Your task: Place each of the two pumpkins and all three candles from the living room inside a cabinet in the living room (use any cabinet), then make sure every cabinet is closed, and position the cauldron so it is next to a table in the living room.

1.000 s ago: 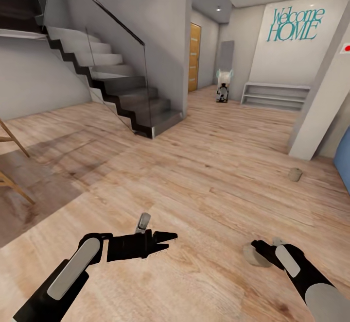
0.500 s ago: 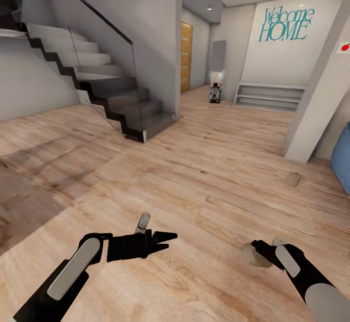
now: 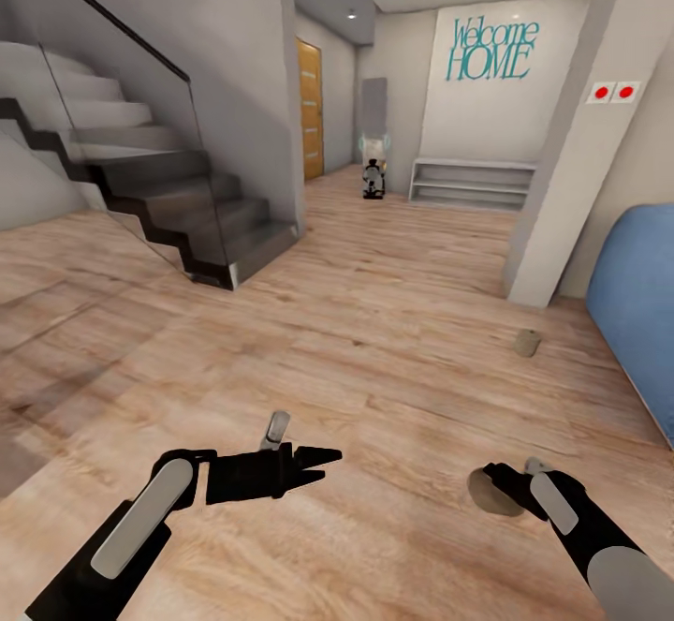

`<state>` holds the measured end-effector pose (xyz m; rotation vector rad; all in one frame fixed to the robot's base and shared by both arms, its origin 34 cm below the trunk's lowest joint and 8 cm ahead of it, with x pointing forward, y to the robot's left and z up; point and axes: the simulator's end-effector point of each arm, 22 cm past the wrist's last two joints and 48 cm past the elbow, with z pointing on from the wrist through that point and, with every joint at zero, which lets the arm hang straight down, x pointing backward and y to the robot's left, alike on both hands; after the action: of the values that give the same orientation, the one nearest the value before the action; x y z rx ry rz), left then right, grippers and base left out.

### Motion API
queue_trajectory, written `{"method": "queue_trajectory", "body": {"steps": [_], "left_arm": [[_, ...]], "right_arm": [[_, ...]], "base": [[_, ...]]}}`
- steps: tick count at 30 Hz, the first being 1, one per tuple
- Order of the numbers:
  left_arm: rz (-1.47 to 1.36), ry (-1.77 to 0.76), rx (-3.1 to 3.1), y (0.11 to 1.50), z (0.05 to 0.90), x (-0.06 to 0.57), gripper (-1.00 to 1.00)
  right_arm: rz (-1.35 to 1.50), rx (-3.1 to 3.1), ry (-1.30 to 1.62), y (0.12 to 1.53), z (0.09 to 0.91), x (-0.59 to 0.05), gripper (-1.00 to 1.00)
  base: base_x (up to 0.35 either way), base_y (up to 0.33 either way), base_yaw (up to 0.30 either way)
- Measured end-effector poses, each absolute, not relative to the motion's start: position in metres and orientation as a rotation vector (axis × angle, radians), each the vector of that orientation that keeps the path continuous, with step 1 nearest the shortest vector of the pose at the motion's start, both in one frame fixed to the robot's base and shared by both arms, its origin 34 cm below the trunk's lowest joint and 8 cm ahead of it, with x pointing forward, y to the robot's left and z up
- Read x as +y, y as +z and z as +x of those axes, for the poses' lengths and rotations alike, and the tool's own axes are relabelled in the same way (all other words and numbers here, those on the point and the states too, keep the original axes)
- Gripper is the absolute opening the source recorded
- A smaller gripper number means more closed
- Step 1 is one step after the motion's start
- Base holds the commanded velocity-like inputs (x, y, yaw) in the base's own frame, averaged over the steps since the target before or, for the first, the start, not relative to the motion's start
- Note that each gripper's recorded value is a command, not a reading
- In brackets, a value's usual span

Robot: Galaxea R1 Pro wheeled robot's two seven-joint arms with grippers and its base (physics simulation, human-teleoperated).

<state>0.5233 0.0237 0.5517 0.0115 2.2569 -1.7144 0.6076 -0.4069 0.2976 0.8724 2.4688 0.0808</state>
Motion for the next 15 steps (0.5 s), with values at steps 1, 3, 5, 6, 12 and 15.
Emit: {"method": "queue_trajectory", "body": {"steps": [1, 3, 5, 6, 12, 15], "left_arm": [[0.011, -1.715, 2.257, 0.5517, 0.5232, 0.0237, 1.00], [0.011, -1.715, 2.257, 0.5517, 0.5232, 0.0237, 1.00], [0.012, -1.714, 2.257, 0.5516, 0.5232, 0.0237, 1.00], [0.011, -1.715, 2.256, 0.5518, 0.5233, 0.0237, 1.00], [0.012, -1.714, 2.256, 0.5518, 0.5234, 0.0237, 1.00], [0.011, -1.714, 2.257, 0.5516, 0.5232, 0.0237, 1.00]], "right_arm": [[0.872, 2.469, 0.081, 0.2976, 0.6076, -0.4069, -1.00], [0.872, 2.469, 0.081, 0.2976, 0.6076, -0.4069, -1.00], [0.872, 2.469, 0.081, 0.2976, 0.6076, -0.4069, -1.00], [0.872, 2.469, 0.081, 0.2976, 0.6076, -0.4068, -1.00], [0.872, 2.469, 0.081, 0.2976, 0.6076, -0.4069, -1.00], [0.873, 2.469, 0.081, 0.2976, 0.6076, -0.4070, -1.00]], "base": [[0.335, 0.000, -0.273], [0.336, 0.000, -0.273], [0.336, 0.000, -0.273], [0.336, 0.000, -0.273], [0.336, 0.000, -0.273], [0.336, 0.000, -0.273]]}}
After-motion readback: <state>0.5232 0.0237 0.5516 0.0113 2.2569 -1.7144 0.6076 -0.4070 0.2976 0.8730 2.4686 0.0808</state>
